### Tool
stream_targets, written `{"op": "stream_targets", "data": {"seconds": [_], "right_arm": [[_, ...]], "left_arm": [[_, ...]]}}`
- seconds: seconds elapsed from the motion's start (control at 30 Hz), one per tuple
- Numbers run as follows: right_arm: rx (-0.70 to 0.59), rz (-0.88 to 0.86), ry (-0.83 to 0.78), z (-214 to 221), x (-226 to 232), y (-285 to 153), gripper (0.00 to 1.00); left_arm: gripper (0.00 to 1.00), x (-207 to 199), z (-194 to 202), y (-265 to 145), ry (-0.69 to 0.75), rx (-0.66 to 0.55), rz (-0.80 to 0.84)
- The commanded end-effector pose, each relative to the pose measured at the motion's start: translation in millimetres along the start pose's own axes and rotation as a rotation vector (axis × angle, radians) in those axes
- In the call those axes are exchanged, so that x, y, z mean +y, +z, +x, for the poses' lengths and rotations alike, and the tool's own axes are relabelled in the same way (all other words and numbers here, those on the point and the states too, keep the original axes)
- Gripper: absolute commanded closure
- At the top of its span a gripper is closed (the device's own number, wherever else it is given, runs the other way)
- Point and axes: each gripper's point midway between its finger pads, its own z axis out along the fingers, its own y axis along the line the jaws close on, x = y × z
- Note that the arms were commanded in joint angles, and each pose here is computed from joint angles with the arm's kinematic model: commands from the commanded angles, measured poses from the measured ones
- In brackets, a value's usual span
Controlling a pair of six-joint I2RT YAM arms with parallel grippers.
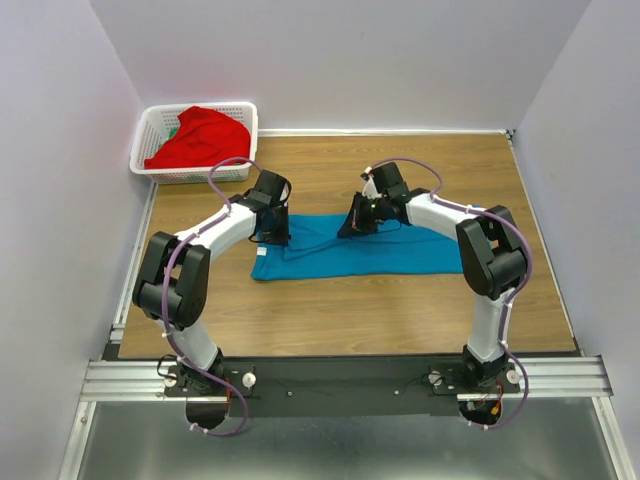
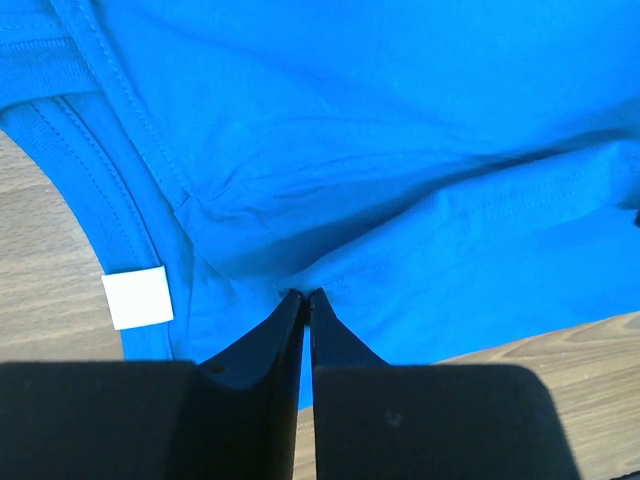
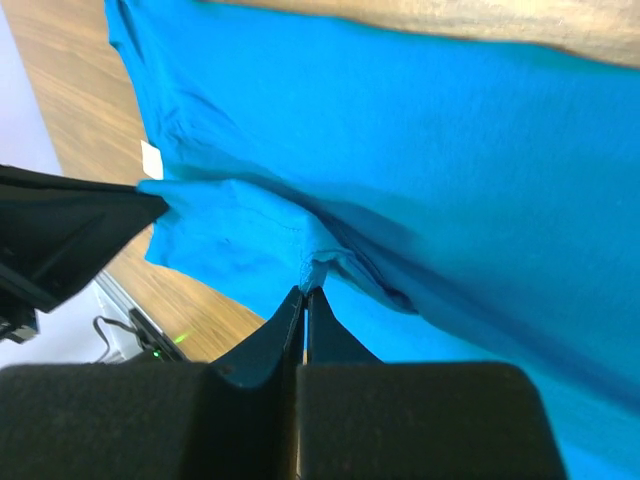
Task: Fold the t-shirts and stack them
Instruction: Fold the tshirt
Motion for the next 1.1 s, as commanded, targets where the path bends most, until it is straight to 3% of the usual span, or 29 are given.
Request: {"op": "stream_targets", "data": {"seconds": [0.0,0.13,0.2,0.33,0.4,0.53,0.7,0.8,0.83,0.97,1.07], "right_arm": [[-0.028,0.04,0.038,-14.0,-7.6,3.0,0.92],[-0.035,0.041,0.036,-19.9,-8.1,5.9,0.91],[-0.04,0.029,0.022,-24.9,-4.4,6.0,0.82],[-0.052,0.006,-0.012,-30.4,5.2,1.5,0.72],[-0.061,0.011,-0.032,-30.5,5.2,-2.1,0.68],[-0.092,0.023,-0.073,-32.1,6.8,-13.8,0.59],[-0.058,-0.025,-0.102,-22.2,16.2,-16.6,0.58],[-0.037,-0.036,-0.117,-11.8,20.4,-16.1,0.53],[-0.035,-0.032,-0.113,-9.5,19.6,-15.6,0.52],[-0.063,0.057,-0.051,-5.4,-1.0,-12.3,0.48],[-0.06,0.062,-0.007,0.2,-5.8,-9.6,0.48]], "left_arm": [[0.85,2.4,-13.2,2.6,0.008,-0.042,-0.016],[0.76,6.1,-11.9,7.2,0.001,-0.034,-0.027],[0.73,4.9,-10.0,10.3,0.003,-0.021,-0.013],[0.45,-0.2,-21.0,-0.6,-0.023,-0.085,0.005],[0.4,1.1,-32.7,-14.7,-0.03,-0.149,-0.014],[0.36,9.7,-50.8,-43.5,-0.061,-0.27,-0.068],[0.36,11.4,-63.7,-87.5,-0.096,-0.437,-0.055],[0.27,19.4,-68.2,-117.5,-0.113,-0.564,-0.066],[0.22,22.5,-68.9,-125.6,-0.121,-0.599,-0.072],[0.19,39.3,-65.5,-173.7,-0.152,-0.787,-0.094],[0.19,47.8,-59.1,-190.8,-0.144,-0.862,-0.103]]}}
